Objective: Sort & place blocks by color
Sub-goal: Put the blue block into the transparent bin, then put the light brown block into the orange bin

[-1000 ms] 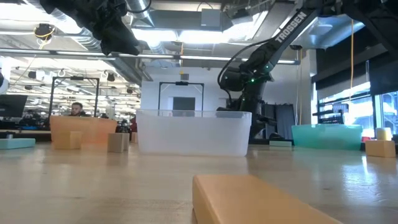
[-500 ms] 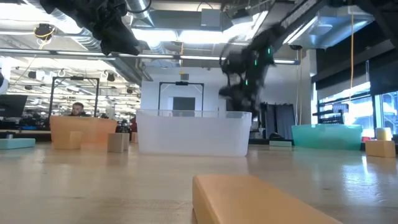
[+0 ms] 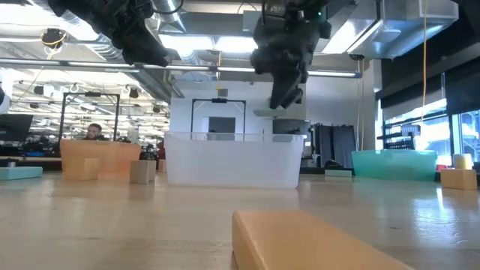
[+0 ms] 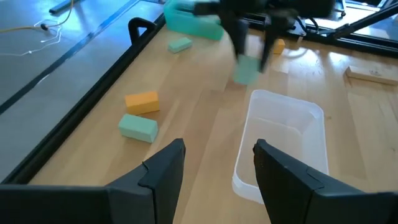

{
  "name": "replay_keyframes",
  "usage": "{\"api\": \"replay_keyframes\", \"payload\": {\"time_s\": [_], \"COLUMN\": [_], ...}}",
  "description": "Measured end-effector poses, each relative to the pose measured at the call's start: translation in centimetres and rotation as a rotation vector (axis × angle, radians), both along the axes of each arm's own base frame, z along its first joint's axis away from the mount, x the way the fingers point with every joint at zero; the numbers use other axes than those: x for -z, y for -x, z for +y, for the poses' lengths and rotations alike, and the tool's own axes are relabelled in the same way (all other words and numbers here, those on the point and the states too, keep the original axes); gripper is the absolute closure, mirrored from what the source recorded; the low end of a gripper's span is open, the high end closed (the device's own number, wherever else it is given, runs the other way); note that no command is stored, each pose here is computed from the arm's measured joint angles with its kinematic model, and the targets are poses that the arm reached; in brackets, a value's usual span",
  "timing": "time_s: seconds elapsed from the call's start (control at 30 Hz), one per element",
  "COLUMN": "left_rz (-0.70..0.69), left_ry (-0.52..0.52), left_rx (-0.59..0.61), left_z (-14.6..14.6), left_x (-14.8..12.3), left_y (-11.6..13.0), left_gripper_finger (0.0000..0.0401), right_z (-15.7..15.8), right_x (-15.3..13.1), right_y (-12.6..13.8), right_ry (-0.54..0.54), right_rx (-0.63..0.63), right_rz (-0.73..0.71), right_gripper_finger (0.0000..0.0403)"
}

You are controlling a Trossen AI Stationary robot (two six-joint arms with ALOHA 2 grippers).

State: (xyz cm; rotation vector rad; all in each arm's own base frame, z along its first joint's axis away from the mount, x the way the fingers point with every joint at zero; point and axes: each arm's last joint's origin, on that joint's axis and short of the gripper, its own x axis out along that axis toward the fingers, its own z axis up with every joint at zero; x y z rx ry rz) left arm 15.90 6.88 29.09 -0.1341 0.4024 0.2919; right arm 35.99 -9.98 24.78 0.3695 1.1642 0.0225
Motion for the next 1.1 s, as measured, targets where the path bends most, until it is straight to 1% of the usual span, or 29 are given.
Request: {"api": "replay_keyframes", "payload": {"time_s": [0.1, 0.17, 0.3, 0.43, 0.6, 0.67, 0.8, 0.87, 1.1], "left_rz": [0.002, 0.002, 0.003, 0.008, 0.025, 0.028, 0.027, 0.027, 0.027], "left_ry": [0.000, -0.002, -0.001, 0.001, 0.009, 0.010, 0.010, 0.010, 0.011], "left_rx": [0.000, 0.001, 0.001, 0.001, 0.001, 0.001, 0.001, 0.001, 0.001], "left_z": [0.0, 0.0, 0.0, 0.0, 0.0, -0.1, 0.0, 0.0, 0.0], "left_x": [0.0, 0.0, 0.0, 0.1, 0.2, 0.3, 0.3, 0.3, 0.3], "left_y": [0.0, 0.0, 0.0, 0.0, 0.1, 0.1, 0.1, 0.1, 0.1], "left_gripper_finger": [0.0219, 0.0218, 0.0219, 0.0218, 0.0218, 0.0219, 0.0218, 0.0218, 0.0218], "right_z": [2.0, 3.0, 4.2, 4.8, 5.0, 5.0, 5.0, 4.9, 4.1], "right_x": [0.5, 0.7, 2.4, 4.3, 5.7, 6.0, 6.0, 6.0, 5.8], "right_y": [-1.2, -1.8, -2.8, -3.5, -4.2, -4.3, -4.4, -4.4, -4.3], "right_ry": [-0.017, -0.037, -0.045, -0.082, -0.159, -0.158, -0.156, -0.156, -0.146], "right_rx": [-0.098, -0.140, -0.175, -0.202, -0.227, -0.228, -0.228, -0.228, -0.231], "right_rz": [-0.046, -0.073, -0.047, -0.010, -0.017, -0.014, -0.021, -0.021, -0.029], "right_gripper_finger": [0.0273, 0.0273, 0.0273, 0.0273, 0.0273, 0.0270, 0.0229, 0.0216, 0.0207]}}
